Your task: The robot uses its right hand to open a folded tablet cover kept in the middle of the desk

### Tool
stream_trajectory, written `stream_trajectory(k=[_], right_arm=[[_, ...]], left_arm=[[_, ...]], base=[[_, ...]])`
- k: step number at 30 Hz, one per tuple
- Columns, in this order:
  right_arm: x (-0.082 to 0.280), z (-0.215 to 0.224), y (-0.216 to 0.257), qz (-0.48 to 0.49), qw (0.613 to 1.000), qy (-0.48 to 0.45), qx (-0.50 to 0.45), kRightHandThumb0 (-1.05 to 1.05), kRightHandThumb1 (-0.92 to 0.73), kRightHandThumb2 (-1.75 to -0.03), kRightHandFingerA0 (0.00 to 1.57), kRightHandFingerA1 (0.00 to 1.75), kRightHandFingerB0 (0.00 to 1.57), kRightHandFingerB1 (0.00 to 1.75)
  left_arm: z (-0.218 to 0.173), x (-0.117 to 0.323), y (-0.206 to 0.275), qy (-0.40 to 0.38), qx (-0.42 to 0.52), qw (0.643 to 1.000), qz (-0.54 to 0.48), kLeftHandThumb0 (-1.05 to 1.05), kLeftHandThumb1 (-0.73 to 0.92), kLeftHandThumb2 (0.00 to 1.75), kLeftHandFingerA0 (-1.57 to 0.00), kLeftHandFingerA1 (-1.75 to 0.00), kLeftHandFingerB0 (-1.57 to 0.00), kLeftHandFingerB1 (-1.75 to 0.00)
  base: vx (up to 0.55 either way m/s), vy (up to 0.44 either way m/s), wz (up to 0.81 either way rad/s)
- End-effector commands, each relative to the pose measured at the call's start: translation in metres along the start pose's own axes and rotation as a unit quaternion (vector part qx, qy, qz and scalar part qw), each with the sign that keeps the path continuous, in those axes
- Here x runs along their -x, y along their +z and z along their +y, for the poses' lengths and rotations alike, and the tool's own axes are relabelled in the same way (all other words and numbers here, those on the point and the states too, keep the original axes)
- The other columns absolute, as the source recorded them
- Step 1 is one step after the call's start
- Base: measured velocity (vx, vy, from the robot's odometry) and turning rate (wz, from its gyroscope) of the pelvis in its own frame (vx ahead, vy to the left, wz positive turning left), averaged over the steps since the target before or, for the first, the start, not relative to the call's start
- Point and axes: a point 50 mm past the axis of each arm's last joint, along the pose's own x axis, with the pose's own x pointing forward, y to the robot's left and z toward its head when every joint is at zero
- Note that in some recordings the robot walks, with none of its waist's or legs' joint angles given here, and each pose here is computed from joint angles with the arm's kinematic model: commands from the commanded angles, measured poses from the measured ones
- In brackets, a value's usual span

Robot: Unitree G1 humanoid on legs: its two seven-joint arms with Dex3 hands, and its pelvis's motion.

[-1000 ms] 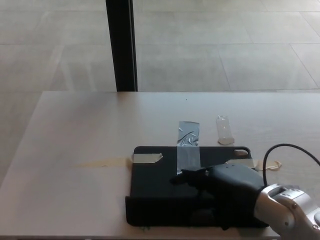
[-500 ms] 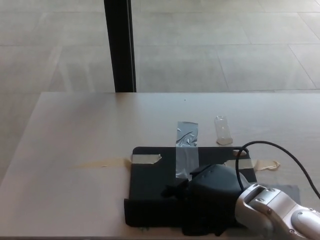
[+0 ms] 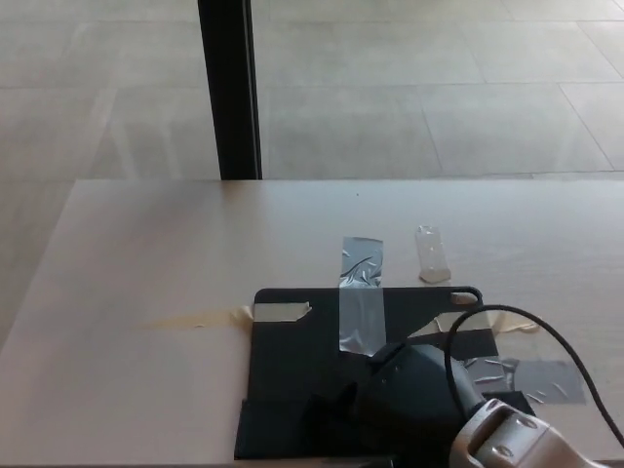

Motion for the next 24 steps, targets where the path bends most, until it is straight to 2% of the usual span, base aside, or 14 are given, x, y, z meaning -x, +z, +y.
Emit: stream_trajectory(k=[1, 2, 3, 7, 9, 10, 11, 12, 13, 17, 18, 19, 20, 24], right_arm=[[0.052, 0.038, 0.042, 0.06, 0.99, 0.13, 0.0, -1.05, -0.92, -0.87, 0.59, 0.9, 0.27, 0.51], [0.057, 0.042, 0.042, 0.074, 0.988, 0.132, -0.037, -1.01, -0.8, -1.19, 0.53, 0.77, 0.25, 0.56], [0.059, 0.044, 0.041, 0.083, 0.986, 0.136, -0.049, -1.05, -0.92, -0.85, 0.54, 0.81, 0.25, 0.49], [0.066, 0.048, 0.038, 0.113, 0.981, 0.125, -0.097, -1.04, -0.92, -0.83, 0.49, 0.77, 0.25, 0.46], [0.07, 0.049, 0.035, 0.135, 0.97, 0.127, -0.158, -1.0, -0.79, -1.21, 0.52, 0.85, 0.19, 0.52], [0.072, 0.05, 0.033, 0.138, 0.968, 0.128, -0.168, -1.02, -0.92, -0.82, 0.44, 0.82, 0.22, 0.45], [0.074, 0.05, 0.033, 0.143, 0.964, 0.123, -0.185, -1.02, -0.82, -1.24, 0.52, 0.83, 0.21, 0.52], [0.076, 0.051, 0.032, 0.147, 0.964, 0.12, -0.186, -1.04, -0.84, -1.26, 0.55, 0.89, 0.22, 0.52], [0.077, 0.052, 0.032, 0.15, 0.964, 0.117, -0.188, -1.02, -0.92, -0.82, 0.53, 0.99, 0.25, 0.47], [0.081, 0.053, 0.03, 0.161, 0.953, 0.105, -0.233, -0.94, -0.75, -1.18, 0.5, 0.9, 0.23, 0.55], [0.082, 0.053, 0.029, 0.164, 0.952, 0.102, -0.237, -0.99, -0.92, -0.77, 0.46, 0.9, 0.24, 0.48], [0.083, 0.054, 0.026, 0.172, 0.947, 0.099, -0.252, -1.0, -0.92, -0.78, 0.49, 0.82, 0.24, 0.45], [0.084, 0.054, 0.024, 0.177, 0.943, 0.1, -0.263, -1.05, -0.84, -1.21, 0.45, 0.78, 0.16, 0.51], [0.089, 0.055, 0.02, 0.184, 0.928, 0.113, -0.303, -1.02, -0.82, -1.19, 0.47, 0.81, 0.18, 0.51]], left_arm=[[0.02, 0.002, 0.028, 0.016, -0.001, 1.0, -0.02, -0.77, 0.87, 0.66, -0.75, -0.77, -0.53, -0.65], [0.02, 0.002, 0.028, 0.016, 0.005, 1.0, -0.02, -0.77, 0.87, 0.66, -0.76, -0.77, -0.53, -0.65], [0.02, 0.002, 0.028, 0.017, 0.004, 1.0, -0.02, -0.78, 0.87, 0.65, -0.78, -0.78, -0.54, -0.65], [0.021, 0.002, 0.026, 0.02, 0.001, 1.0, -0.017, -0.78, 0.86, 0.65, -0.78, -0.77, -0.55, -0.65], [0.02, 0.002, 0.025, 0.018, 0.001, 1.0, -0.018, -0.79, 0.86, 0.65, -0.81, -0.79, -0.54, -0.66], [0.02, 0.002, 0.025, 0.017, 0.004, 1.0, -0.018, -0.78, 0.86, 0.65, -0.78, -0.78, -0.53, -0.66], [0.02, 0.002, 0.025, 0.016, 0.004, 1.0, -0.018, -0.78, 0.86, 0.65, -0.77, -0.78, -0.54, -0.66], [0.02, 0.002, 0.024, 0.014, 0.005, 1.0, -0.019, -0.78, 0.86, 0.65, -0.77, -0.78, -0.53, -0.65], [0.019, 0.002, 0.025, 0.014, 0.01, 1.0, -0.017, -0.77, 0.85, 0.65, -0.77, -0.78, -0.54, -0.65], [0.018, 0.001, 0.025, 0.015, 0.01, 1.0, -0.016, -0.77, 0.86, 0.65, -0.77, -0.77, -0.55, -0.66], [0.017, 0.001, 0.026, 0.015, 0.007, 1.0, -0.016, -0.77, 0.86, 0.65, -0.77, -0.77, -0.55, -0.65], [0.016, 0.001, 0.028, 0.013, 0.01, 1.0, -0.015, -0.77, 0.86, 0.66, -0.75, -0.76, -0.54, -0.65], [0.015, 0.001, 0.029, 0.012, 0.013, 1.0, -0.016, -0.77, 0.85, 0.66, -0.74, -0.76, -0.54, -0.64], [0.013, 0.0, 0.03, 0.006, 0.011, 1.0, -0.021, -0.79, 0.85, 0.65, -0.75, -0.77, -0.54, -0.65]], base=[[0.0, 0.0, 0.0], [0.0, 0.0, 0.0], [0.0, 0.0, 0.0], [0.0, 0.0, 0.0], [0.0, 0.0, 0.0], [0.0, 0.0, 0.0], [0.0, 0.0, 0.0], [0.0, 0.0, 0.0], [0.0, 0.0, 0.0], [0.0, 0.0, 0.0], [0.0, 0.0, 0.0], [0.0, 0.0, 0.0], [0.0, 0.0, 0.0], [0.0, 0.0, 0.0]])
